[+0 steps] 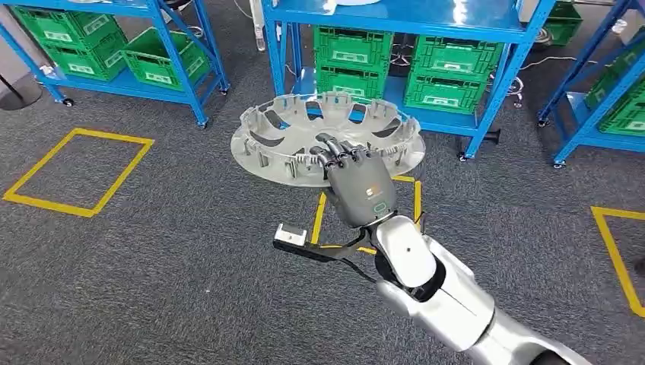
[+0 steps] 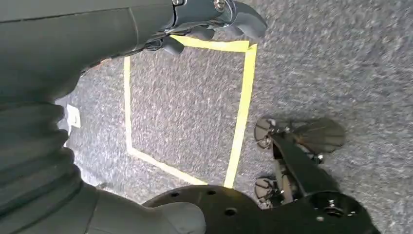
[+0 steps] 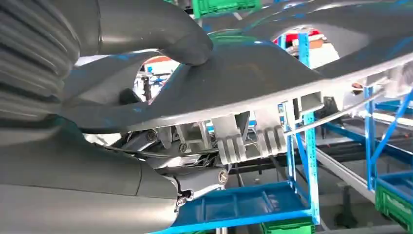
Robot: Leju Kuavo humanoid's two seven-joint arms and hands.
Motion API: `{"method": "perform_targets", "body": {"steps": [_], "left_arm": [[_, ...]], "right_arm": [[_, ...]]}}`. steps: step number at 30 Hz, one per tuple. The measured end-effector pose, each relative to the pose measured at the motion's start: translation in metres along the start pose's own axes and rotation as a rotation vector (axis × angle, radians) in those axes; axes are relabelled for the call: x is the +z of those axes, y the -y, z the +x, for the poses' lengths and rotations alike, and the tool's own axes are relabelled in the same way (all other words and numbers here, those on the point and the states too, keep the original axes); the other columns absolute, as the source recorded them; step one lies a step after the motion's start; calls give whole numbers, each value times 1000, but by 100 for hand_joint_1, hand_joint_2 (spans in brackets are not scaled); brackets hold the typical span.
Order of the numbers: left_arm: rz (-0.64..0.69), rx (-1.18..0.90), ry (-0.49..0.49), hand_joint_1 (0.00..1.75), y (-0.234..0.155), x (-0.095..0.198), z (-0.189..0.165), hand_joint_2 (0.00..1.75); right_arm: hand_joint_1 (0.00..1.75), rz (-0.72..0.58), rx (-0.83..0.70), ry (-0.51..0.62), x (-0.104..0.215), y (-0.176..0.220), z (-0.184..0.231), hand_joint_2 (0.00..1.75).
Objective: Take the parts from the cabinet and place them on the table.
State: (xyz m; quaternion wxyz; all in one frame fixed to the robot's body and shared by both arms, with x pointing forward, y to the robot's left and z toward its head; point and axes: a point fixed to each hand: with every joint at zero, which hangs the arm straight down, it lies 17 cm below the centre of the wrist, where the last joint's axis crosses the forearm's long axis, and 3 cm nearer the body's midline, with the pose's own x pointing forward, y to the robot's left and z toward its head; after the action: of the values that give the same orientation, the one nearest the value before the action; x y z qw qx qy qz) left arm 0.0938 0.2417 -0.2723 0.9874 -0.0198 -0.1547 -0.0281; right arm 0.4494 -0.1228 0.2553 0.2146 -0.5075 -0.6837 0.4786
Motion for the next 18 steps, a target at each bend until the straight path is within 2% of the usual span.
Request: {"method": "perform_targets", "body": {"steps": [18], "left_arm": [[7,7,6,0,-2,-1,5,175]], "right_arm": [[175,-15,-10,15,5,4,9,175]]}}
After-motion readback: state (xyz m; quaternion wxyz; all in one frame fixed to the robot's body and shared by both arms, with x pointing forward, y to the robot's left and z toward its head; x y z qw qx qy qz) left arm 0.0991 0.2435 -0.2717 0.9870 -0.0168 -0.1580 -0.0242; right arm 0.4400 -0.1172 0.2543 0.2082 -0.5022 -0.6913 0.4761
